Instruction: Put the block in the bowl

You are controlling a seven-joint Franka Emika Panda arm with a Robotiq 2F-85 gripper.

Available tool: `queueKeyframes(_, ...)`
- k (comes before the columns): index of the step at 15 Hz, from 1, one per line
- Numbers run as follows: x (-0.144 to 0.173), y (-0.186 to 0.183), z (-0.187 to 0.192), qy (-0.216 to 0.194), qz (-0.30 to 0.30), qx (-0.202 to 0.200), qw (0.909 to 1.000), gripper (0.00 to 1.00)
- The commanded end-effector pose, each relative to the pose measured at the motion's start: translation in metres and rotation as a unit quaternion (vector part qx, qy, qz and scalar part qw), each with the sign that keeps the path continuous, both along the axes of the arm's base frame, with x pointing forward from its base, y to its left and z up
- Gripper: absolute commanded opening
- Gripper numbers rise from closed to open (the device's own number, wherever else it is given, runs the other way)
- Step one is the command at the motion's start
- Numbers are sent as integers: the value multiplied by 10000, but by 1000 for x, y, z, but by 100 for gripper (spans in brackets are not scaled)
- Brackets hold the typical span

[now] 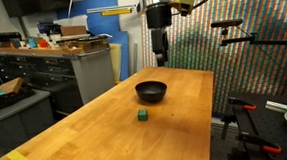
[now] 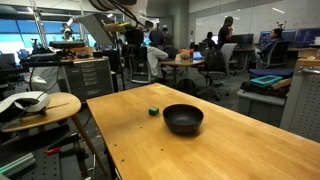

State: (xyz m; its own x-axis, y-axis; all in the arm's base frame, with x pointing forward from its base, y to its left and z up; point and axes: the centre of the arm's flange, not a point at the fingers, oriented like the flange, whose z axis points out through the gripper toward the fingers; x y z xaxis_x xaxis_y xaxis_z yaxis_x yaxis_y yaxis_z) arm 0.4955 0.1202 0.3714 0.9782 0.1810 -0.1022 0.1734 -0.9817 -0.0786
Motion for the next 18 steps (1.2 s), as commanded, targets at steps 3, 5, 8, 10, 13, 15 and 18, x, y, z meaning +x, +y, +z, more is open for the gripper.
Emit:
queueKeyframes(3,43,19,-40,-91,126,130,9998,100)
queueKeyframes(5,47,20,-57,-85,231,91,9997,100)
queueKeyframes(8,50,20,-83,-148,508,21,9986,100)
queueKeyframes(10,50,17,-100,-158,737,-101,9971,100)
queueKeyframes(13,49,15,-122,-196,1040,-262,9940,100)
queueKeyframes(15,49,15,-133,-276,1183,-294,9922,100)
queueKeyframes(18,53,13,-147,-438,1251,-255,9908,100)
